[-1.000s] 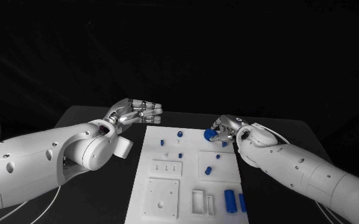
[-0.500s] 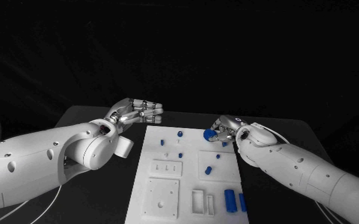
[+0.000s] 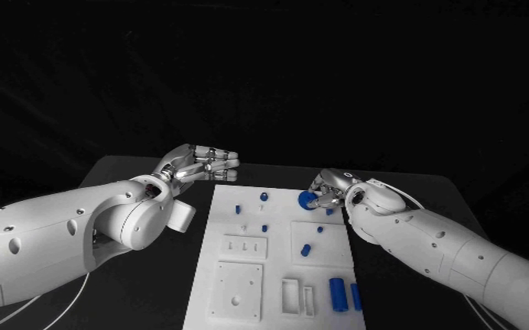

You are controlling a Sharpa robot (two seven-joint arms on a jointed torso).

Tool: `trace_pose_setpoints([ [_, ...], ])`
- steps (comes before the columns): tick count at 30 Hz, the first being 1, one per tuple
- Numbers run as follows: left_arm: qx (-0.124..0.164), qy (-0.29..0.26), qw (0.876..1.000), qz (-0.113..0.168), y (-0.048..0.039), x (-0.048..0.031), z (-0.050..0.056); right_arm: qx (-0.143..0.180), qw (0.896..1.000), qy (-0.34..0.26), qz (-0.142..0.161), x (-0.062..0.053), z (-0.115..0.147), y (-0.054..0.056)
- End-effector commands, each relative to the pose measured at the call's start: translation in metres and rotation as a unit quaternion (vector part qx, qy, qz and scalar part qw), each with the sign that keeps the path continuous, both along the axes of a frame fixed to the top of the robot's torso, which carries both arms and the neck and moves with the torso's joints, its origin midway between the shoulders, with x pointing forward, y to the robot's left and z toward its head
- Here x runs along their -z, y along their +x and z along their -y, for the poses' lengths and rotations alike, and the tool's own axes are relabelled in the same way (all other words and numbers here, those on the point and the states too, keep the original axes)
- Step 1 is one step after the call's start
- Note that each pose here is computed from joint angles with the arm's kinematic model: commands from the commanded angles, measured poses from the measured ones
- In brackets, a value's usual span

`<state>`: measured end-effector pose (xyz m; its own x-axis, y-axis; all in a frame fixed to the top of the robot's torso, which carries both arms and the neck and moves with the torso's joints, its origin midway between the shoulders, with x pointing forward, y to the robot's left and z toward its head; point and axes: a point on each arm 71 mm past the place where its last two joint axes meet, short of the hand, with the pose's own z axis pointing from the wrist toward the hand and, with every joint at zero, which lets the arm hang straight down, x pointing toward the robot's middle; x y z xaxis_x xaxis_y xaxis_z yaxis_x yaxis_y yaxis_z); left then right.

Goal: Assemble the parts on the task board

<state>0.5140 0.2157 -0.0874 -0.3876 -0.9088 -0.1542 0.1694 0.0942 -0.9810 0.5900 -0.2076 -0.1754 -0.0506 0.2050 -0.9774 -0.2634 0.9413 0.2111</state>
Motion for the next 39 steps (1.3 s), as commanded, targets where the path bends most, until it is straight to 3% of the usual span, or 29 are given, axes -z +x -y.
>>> trace_pose_setpoints([
  [1, 0.009, 0.000, 1.000, 0.003, -0.0008, -0.0008, 0.002, -0.015, 0.999, -0.027, 0.010, 0.000, -0.006, -0.003],
  [21, 0.008, 0.000, 1.000, 0.003, -0.0029, -0.0012, 0.001, -0.074, 0.989, -0.053, 0.117, -0.036, -0.059, -0.032],
  [29, 0.010, 0.000, 1.000, 0.003, -0.0030, -0.0013, 0.003, -0.094, 0.984, -0.066, 0.136, -0.038, -0.082, -0.039],
  [39, 0.015, 0.000, 1.000, 0.004, 0.0001, -0.0007, 0.009, -0.108, 0.981, -0.080, 0.138, -0.027, -0.107, -0.041],
])
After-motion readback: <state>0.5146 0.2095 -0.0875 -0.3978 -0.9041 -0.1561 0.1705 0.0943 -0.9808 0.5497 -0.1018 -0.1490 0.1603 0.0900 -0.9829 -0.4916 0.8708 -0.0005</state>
